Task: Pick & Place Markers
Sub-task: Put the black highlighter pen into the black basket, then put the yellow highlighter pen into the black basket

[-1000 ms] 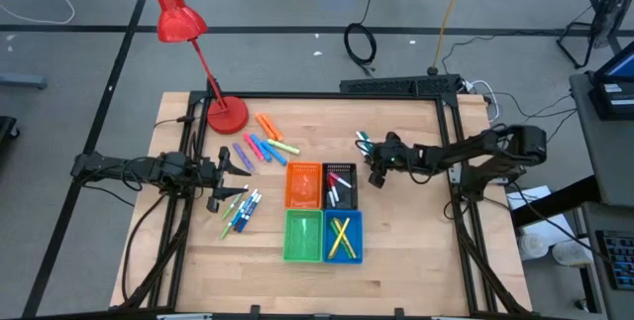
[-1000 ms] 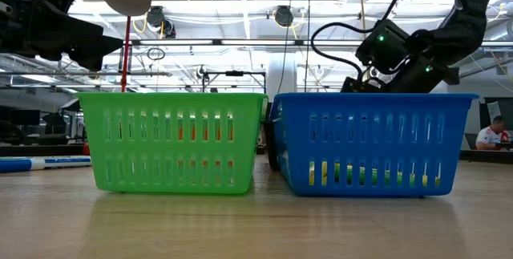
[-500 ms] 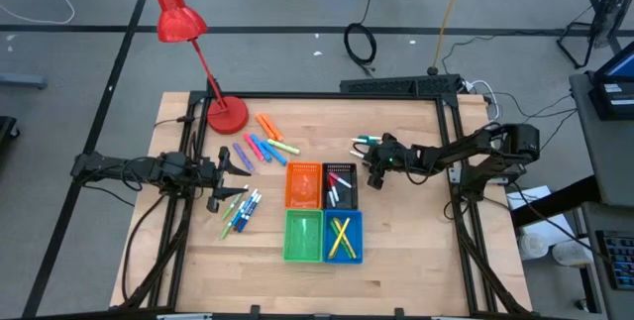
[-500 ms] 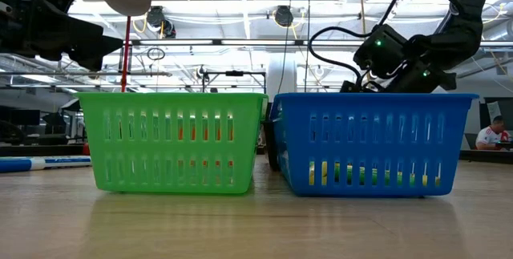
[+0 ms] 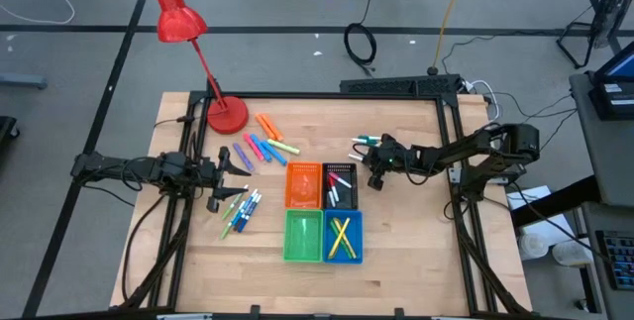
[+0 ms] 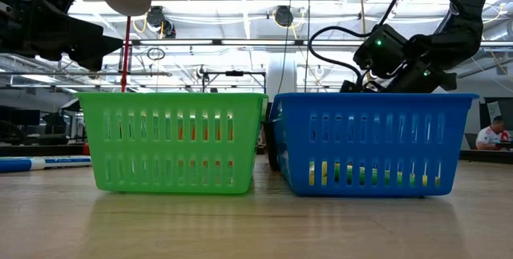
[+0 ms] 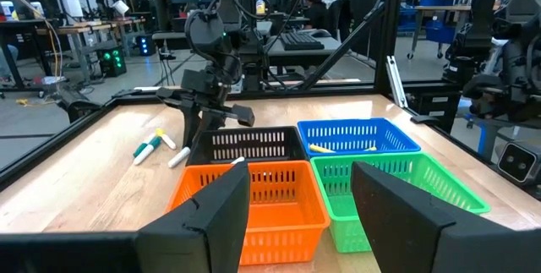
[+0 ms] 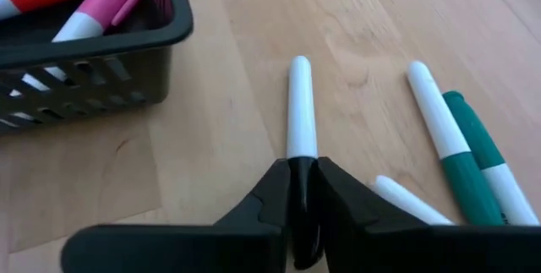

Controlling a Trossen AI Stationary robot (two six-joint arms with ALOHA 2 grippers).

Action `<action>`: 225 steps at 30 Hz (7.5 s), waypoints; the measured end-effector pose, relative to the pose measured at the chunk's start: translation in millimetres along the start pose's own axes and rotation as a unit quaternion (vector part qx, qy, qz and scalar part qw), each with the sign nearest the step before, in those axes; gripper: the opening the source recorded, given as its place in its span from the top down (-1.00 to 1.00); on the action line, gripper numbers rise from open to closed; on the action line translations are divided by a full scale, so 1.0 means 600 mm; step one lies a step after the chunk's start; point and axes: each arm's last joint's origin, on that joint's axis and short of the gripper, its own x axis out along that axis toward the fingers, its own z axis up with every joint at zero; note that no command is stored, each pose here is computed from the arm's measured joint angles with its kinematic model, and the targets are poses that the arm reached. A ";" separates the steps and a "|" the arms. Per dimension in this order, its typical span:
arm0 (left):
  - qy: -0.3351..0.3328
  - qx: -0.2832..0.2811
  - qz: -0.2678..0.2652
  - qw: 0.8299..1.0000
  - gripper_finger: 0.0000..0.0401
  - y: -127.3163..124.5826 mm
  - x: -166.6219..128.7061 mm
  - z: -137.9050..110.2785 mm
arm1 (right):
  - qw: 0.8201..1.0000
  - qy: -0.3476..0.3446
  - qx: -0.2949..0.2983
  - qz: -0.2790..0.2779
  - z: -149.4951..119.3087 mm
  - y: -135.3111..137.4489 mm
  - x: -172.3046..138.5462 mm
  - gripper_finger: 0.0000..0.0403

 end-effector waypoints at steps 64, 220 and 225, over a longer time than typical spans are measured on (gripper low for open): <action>0.000 0.000 0.000 1.000 -0.06 0.000 0.000 0.000 | 0.956 -0.198 -0.032 0.216 0.084 0.099 -0.079 0.84; 0.000 0.000 0.000 1.000 -0.06 0.000 0.000 0.000 | 0.994 0.017 0.076 -0.072 0.017 -0.096 -0.068 0.20; 0.000 0.000 0.000 1.000 -0.06 0.000 0.000 0.000 | 0.994 0.025 0.081 -0.064 0.002 -0.102 -0.063 0.23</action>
